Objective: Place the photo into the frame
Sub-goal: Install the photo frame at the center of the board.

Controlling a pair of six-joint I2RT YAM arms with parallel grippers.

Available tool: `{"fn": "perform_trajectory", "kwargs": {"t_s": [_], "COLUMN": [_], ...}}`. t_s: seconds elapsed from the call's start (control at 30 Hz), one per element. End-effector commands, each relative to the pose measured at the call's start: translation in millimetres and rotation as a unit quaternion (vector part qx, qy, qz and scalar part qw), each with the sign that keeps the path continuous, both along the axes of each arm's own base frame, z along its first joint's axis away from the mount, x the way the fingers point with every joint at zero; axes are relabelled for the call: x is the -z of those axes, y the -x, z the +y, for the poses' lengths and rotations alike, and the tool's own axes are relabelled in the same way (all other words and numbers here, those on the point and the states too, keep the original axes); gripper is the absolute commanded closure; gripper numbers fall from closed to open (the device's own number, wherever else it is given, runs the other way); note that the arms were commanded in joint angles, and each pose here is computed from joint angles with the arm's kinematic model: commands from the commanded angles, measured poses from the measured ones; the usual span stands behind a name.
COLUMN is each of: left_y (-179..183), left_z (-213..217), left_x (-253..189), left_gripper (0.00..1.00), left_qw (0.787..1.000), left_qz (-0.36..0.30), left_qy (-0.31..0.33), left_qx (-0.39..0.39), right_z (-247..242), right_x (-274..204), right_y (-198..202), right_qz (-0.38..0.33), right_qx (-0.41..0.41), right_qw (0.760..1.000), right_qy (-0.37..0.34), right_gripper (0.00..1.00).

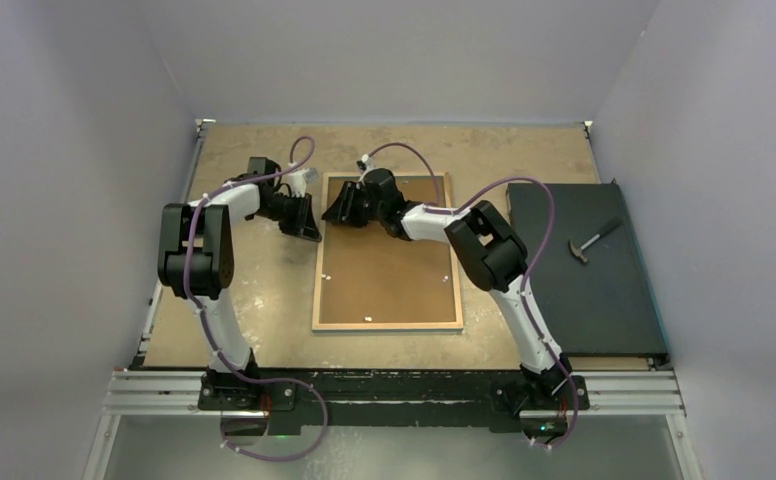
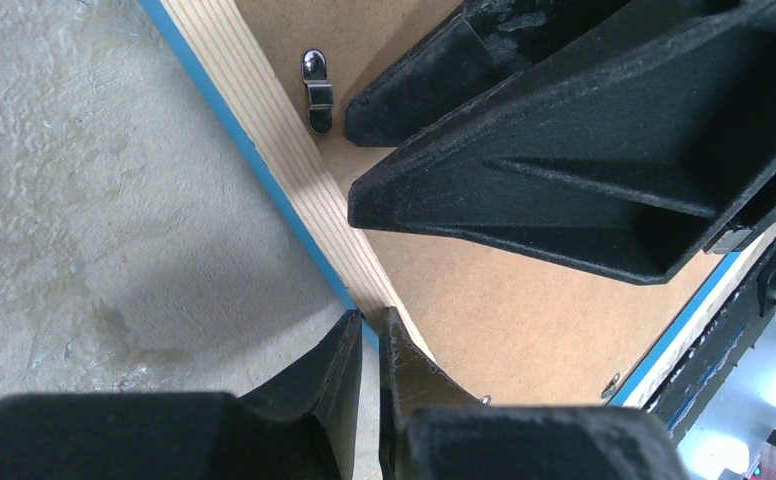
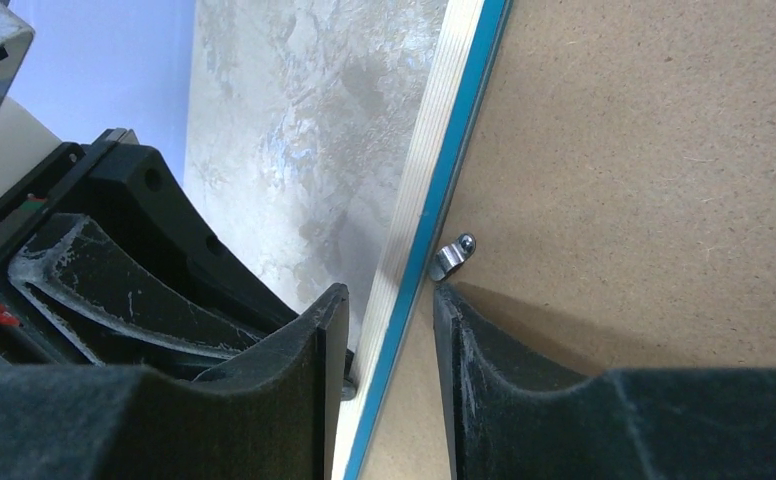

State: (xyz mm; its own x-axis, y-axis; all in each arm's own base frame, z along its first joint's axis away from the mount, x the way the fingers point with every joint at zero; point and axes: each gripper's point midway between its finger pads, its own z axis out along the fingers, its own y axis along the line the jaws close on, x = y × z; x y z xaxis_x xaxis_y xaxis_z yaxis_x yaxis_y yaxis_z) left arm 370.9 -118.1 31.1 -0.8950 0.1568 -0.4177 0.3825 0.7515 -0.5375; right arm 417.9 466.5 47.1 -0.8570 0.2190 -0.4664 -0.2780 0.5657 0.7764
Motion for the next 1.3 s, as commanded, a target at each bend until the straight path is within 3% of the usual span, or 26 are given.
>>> {"fn": "perform_trajectory", "kwargs": {"t_s": [0.0, 1.27], "left_y": [6, 12], "left_z": [5, 5], "left_x": [16, 13], "left_gripper": [0.93, 0.94], "left_qw": [1.000, 0.999], "left_qz": [-0.002, -0.002], "left_qy": [-0.026, -0.027], "left_qx": [0.011, 0.023], "right_z": [5, 13], "right_x": [-1, 12], "right_y": [-7, -12], "right_qz": [-0.001, 0.009], "right_qx": [0.014, 0.059], "right_qw": [1.000, 0.998], "right_qy": [-0.002, 0.010], "right_gripper": [0.60, 0.66]}}
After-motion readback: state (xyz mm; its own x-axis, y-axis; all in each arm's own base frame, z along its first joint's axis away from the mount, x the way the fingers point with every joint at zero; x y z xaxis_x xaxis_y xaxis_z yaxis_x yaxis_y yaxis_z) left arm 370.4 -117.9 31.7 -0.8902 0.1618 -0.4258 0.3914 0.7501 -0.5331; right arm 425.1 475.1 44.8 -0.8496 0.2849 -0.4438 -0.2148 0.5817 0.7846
